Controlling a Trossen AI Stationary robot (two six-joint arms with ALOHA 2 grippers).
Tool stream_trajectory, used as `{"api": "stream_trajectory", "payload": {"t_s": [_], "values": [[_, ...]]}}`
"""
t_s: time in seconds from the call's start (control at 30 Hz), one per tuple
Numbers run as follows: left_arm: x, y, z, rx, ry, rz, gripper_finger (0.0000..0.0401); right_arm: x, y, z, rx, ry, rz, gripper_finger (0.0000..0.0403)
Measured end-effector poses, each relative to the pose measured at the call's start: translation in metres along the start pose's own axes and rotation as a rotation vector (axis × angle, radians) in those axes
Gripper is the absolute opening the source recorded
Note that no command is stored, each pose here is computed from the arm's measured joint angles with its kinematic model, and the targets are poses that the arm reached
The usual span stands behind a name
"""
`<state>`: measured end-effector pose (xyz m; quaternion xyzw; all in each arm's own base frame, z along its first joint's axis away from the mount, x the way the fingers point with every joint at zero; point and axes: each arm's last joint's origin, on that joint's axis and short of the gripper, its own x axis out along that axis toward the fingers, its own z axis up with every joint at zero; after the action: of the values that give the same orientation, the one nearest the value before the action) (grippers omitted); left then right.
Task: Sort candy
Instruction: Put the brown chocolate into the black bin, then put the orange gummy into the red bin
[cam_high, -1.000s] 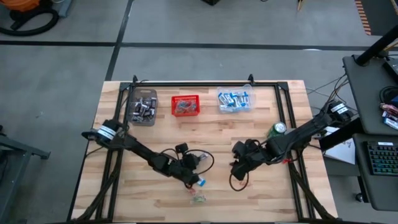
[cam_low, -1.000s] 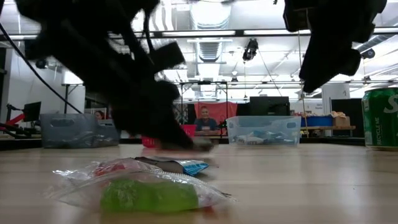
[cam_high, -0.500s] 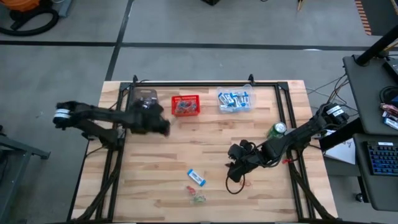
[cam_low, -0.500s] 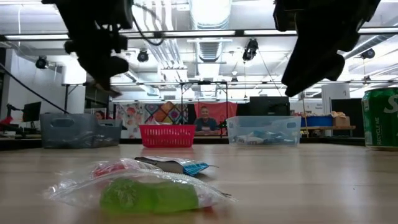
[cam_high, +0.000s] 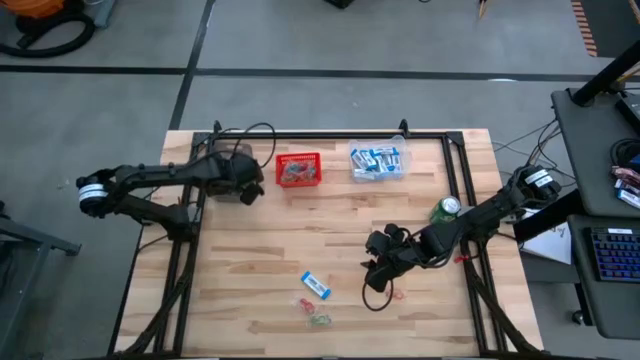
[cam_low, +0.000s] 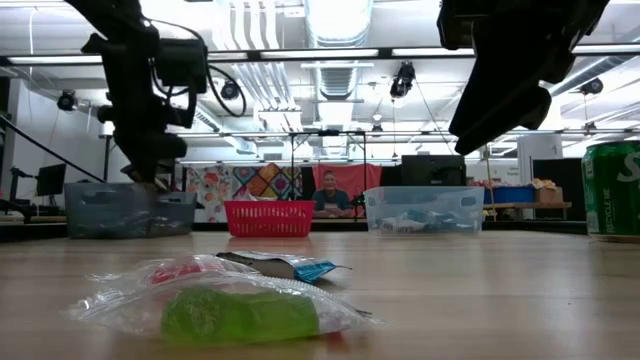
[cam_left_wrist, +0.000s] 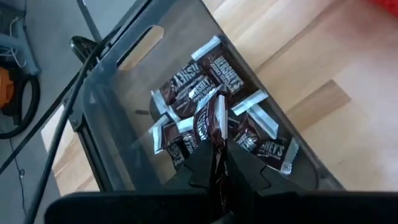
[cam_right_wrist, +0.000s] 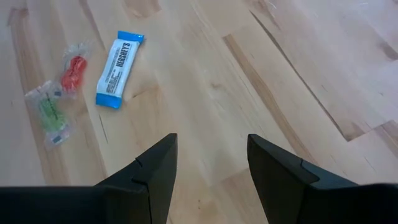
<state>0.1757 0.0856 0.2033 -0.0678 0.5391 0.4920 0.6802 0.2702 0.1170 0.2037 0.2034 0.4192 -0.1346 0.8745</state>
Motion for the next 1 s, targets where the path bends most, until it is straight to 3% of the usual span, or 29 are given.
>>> {"api": "stream_trajectory", "payload": {"t_s": [0.53, 1.0], "values": [[0.0105, -0.0038, -0.0098, -0.020, 0.007, 0.002, 0.0009, 0.0002, -0.0005, 0.0010, -0.022, -0.016, -0.011, 0.0183], [0.0102, -0.0038, -0.0097, -0.024, 0.006, 0.002, 0.0070, 0.0001, 0.0001, 0.0016, -0.028, -0.023, -0.006, 0.0183]]}}
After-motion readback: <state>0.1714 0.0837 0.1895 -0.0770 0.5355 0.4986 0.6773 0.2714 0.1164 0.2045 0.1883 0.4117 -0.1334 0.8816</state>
